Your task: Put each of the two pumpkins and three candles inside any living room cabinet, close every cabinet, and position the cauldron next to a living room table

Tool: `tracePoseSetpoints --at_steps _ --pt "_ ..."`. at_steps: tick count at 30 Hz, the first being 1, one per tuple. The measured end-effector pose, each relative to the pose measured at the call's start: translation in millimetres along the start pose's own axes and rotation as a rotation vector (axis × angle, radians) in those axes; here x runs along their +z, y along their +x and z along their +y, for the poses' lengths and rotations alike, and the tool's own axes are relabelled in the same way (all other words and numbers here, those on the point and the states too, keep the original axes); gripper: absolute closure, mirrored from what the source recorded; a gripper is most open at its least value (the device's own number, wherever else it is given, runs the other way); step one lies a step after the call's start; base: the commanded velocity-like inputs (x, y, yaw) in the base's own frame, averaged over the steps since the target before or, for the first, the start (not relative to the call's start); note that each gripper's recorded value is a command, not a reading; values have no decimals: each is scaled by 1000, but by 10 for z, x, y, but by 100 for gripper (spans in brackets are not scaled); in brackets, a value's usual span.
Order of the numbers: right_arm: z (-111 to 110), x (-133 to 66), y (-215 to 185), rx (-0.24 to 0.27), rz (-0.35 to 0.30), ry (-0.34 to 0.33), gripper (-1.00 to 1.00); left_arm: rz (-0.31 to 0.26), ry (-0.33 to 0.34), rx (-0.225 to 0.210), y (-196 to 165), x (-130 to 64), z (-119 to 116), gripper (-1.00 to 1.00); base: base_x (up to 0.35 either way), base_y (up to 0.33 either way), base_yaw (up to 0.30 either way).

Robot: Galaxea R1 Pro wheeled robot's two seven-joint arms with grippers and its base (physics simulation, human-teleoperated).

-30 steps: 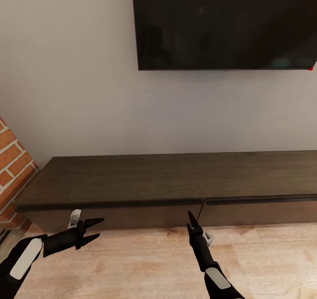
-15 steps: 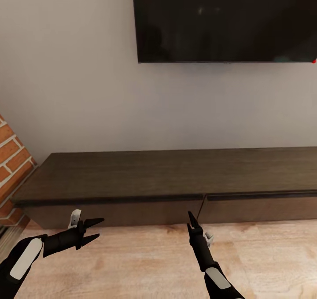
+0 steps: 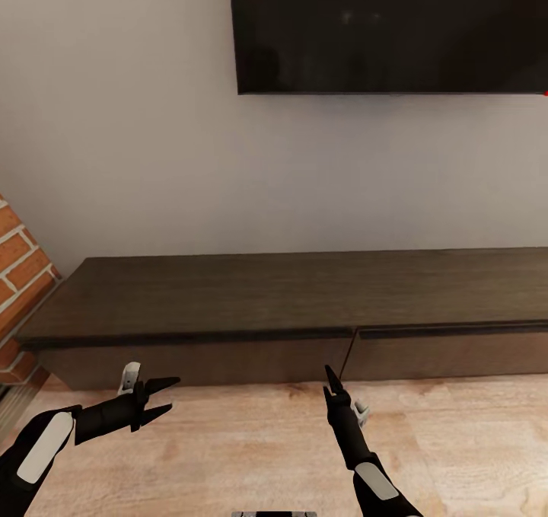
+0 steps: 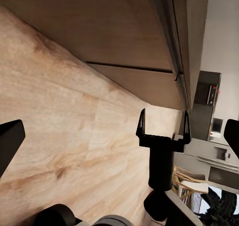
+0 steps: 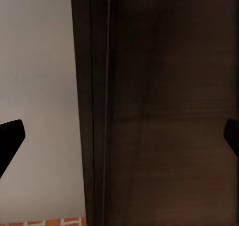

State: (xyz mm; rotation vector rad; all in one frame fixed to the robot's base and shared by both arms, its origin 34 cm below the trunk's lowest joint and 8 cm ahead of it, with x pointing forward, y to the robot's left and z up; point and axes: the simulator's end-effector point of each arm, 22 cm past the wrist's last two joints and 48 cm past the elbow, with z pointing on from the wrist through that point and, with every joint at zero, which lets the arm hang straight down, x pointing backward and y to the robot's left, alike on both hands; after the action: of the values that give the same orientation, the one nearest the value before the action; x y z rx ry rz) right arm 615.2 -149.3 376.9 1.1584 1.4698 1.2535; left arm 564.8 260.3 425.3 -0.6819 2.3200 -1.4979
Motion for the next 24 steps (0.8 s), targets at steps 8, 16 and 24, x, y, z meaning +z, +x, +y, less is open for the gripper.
tracePoseSetpoints --at_steps 8,16,24 --pt "-92 -12 9 0 0 0 -100 0 1 0 20 25 86 -100 0 0 0" --pt "-93 -12 7 0 0 0 -100 -1 1 0 16 23 86 -100 169 0 0" --pt "-92 -12 8 0 0 0 -100 0 1 0 19 25 86 -100 110 0 0"
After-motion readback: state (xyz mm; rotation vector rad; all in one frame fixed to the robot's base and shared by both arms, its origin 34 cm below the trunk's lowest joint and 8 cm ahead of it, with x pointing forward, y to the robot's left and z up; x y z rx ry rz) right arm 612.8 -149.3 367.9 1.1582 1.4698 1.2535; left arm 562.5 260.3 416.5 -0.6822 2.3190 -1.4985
